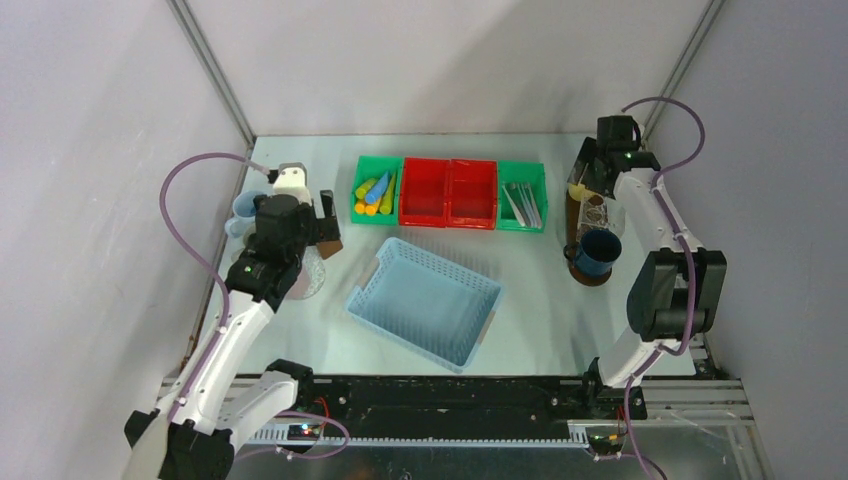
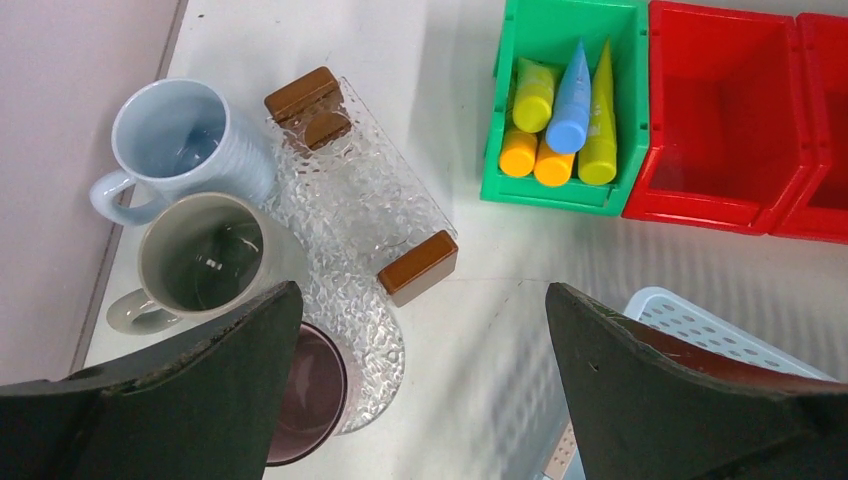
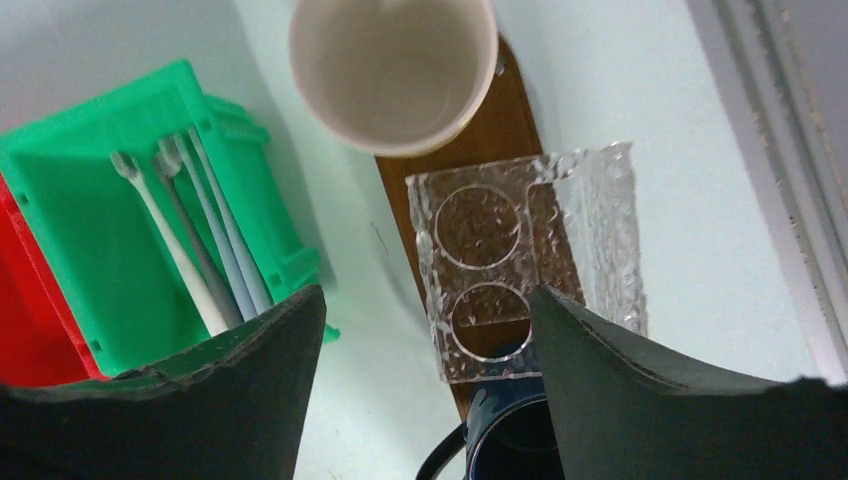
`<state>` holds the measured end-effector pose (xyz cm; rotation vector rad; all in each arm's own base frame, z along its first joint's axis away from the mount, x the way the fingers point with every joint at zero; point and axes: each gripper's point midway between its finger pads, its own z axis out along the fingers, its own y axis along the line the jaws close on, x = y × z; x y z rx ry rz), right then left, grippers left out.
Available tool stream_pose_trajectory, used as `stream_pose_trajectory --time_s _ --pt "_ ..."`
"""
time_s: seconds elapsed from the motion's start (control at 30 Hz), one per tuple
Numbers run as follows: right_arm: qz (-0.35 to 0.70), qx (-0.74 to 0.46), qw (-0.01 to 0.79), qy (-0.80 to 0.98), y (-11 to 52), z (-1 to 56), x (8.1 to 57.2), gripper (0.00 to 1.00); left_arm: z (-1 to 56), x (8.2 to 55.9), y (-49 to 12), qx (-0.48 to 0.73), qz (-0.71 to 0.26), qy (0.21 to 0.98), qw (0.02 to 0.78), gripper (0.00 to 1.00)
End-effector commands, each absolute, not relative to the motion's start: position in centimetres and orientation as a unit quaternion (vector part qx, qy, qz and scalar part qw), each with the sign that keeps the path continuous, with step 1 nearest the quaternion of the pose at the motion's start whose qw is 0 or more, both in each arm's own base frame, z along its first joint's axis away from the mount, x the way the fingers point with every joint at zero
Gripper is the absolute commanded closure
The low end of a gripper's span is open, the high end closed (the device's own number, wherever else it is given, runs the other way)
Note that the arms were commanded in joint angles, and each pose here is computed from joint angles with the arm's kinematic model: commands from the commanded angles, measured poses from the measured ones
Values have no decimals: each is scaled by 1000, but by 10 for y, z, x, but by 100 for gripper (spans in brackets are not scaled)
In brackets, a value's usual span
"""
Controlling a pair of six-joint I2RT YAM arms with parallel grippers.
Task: Prepare toiletry sets of a toothbrush and toothpaste on the tray
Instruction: Adjust the toothpaste holder on the tray.
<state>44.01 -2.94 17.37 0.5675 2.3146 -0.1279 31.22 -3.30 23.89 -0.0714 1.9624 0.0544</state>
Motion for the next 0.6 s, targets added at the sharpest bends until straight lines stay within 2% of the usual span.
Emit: stream_pose_trajectory --time_s 0.0,0.23,0.33,0.57 --pt "-22 193 360 913 -14 173 427 25 244 312 -26 -27 48 825 563 2" --pt "-22 184 329 926 -12 142 421 38 244 311 -28 -22 51 825 562 2" --pt "-22 177 331 927 -11 138 425 46 244 311 -28 -22 53 824 563 2" --pt "-42 165 315 934 -17 120 428 50 245 310 -27 -23 52 823 566 2"
